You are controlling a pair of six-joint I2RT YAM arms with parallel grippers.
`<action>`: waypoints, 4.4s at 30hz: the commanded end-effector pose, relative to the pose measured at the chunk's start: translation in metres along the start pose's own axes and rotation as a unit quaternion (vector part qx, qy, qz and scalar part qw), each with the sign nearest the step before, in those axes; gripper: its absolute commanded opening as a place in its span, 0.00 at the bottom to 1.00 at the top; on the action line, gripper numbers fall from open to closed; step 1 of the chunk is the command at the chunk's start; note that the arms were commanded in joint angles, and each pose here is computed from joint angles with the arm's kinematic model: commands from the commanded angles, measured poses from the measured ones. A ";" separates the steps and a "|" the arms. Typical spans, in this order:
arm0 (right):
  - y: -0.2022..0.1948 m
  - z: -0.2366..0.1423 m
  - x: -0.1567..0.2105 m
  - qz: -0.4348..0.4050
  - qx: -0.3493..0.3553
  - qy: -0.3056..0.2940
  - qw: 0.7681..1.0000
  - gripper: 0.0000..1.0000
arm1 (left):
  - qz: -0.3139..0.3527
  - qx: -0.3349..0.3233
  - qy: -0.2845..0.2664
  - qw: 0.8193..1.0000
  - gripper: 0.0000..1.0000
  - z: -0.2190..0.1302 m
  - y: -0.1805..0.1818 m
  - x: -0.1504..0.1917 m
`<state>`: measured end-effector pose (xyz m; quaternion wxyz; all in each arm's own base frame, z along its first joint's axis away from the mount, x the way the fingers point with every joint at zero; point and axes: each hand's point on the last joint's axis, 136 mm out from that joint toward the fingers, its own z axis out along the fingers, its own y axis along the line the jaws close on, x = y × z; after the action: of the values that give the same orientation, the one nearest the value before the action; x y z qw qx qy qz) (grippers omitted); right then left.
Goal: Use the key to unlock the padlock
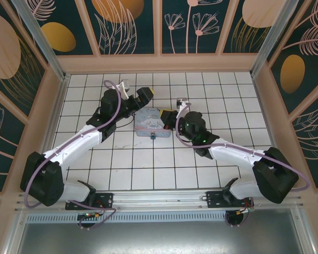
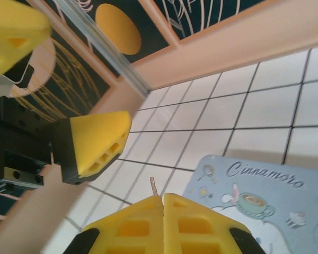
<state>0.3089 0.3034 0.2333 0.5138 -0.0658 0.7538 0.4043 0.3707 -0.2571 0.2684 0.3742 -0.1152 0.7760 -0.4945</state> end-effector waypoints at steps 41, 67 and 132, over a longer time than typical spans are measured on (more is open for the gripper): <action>0.044 0.015 0.016 -0.325 0.142 -0.107 0.929 0.00 | -0.230 -0.030 0.094 0.968 0.50 0.016 0.036 0.045; 0.024 0.000 0.009 -0.266 0.152 -0.098 0.947 0.21 | -0.166 -0.022 0.106 0.980 0.00 0.028 0.042 0.049; 0.050 0.016 -0.009 0.322 -0.240 -0.064 0.914 0.42 | -0.040 0.161 -0.020 0.986 0.00 -0.002 -0.003 0.018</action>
<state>0.3027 0.3392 0.2454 0.3688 0.1011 0.6095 0.6945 0.3551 -0.2693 0.2564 0.3701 -0.0995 0.6843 -0.6204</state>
